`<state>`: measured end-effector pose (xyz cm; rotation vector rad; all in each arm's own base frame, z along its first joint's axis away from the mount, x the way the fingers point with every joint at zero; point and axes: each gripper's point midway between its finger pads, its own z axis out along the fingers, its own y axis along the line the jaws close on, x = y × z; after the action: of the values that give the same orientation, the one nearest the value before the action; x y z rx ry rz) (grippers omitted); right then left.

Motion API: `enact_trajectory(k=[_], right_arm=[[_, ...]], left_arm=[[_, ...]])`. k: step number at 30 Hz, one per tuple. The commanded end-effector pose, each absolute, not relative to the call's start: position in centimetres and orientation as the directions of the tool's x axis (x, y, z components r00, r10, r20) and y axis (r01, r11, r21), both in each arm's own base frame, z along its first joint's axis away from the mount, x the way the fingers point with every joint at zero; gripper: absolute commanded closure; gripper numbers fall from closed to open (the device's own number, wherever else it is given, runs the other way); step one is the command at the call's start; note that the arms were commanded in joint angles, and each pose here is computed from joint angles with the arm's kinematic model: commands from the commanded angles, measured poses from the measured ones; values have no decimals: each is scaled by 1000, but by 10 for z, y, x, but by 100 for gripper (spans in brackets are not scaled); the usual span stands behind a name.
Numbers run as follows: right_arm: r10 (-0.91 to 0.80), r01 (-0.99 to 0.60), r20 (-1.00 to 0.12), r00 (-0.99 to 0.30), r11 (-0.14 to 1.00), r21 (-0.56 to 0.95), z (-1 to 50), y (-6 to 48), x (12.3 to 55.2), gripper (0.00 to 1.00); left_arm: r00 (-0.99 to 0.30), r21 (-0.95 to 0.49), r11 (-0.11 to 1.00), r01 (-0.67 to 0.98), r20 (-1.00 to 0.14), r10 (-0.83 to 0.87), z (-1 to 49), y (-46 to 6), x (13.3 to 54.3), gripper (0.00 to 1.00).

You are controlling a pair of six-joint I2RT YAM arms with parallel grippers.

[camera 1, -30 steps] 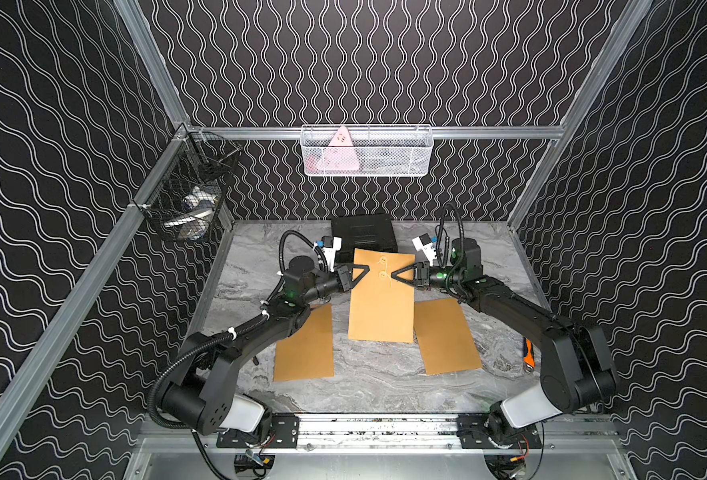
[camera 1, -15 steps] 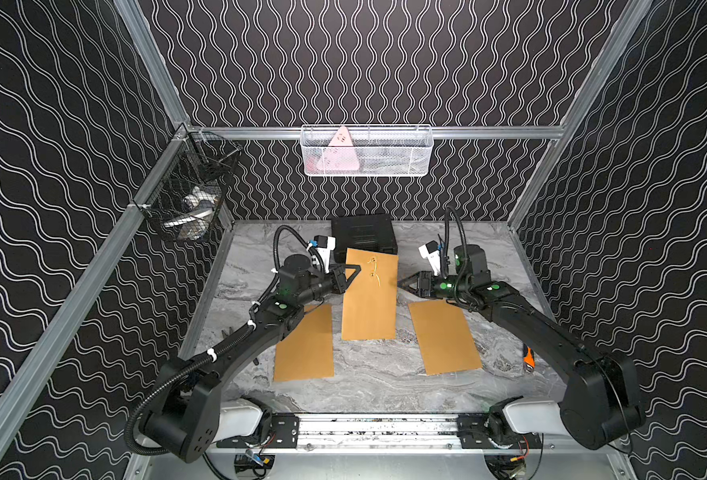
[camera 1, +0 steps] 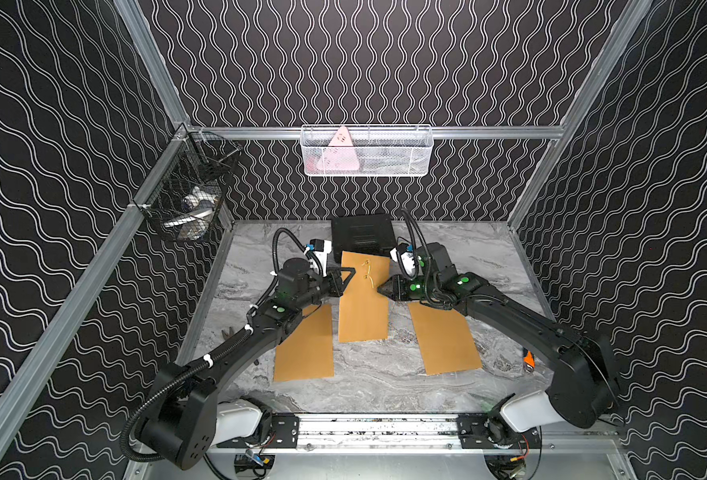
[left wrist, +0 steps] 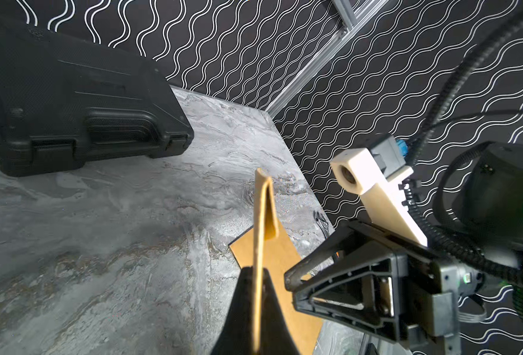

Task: Open the file bag
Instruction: Pick up the file bag from the center of the board.

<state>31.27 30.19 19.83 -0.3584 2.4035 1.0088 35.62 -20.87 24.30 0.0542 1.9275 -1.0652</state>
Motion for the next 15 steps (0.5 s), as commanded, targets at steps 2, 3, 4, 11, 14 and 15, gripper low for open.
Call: enact_trajectory(k=[2, 3, 4, 11, 14, 15], right_arm=[[-21, -412, -566, -824, 707, 575, 205, 308, 321, 76], [-21, -413, -565, -825, 706, 575, 205, 310, 321, 76], [-23, -416, -566, -824, 703, 577, 206, 311, 321, 76], [-37, -417, -565, -824, 715, 561, 203, 315, 322, 76], [-37, -417, -565, -824, 715, 561, 202, 316, 322, 76], [-38, -417, -564, -825, 715, 561, 202, 316, 322, 76]], left_arm=[[-557, -634, 637, 440, -748, -361, 251, -206, 356, 100], [-555, -633, 636, 441, -749, -361, 251, -205, 356, 100], [-555, -635, 635, 441, -748, -363, 252, -205, 356, 100], [-557, -647, 619, 445, -741, -375, 252, -207, 356, 100], [-559, -652, 611, 448, -738, -378, 253, -209, 356, 100], [-558, -654, 610, 449, -738, -380, 253, -209, 356, 100]])
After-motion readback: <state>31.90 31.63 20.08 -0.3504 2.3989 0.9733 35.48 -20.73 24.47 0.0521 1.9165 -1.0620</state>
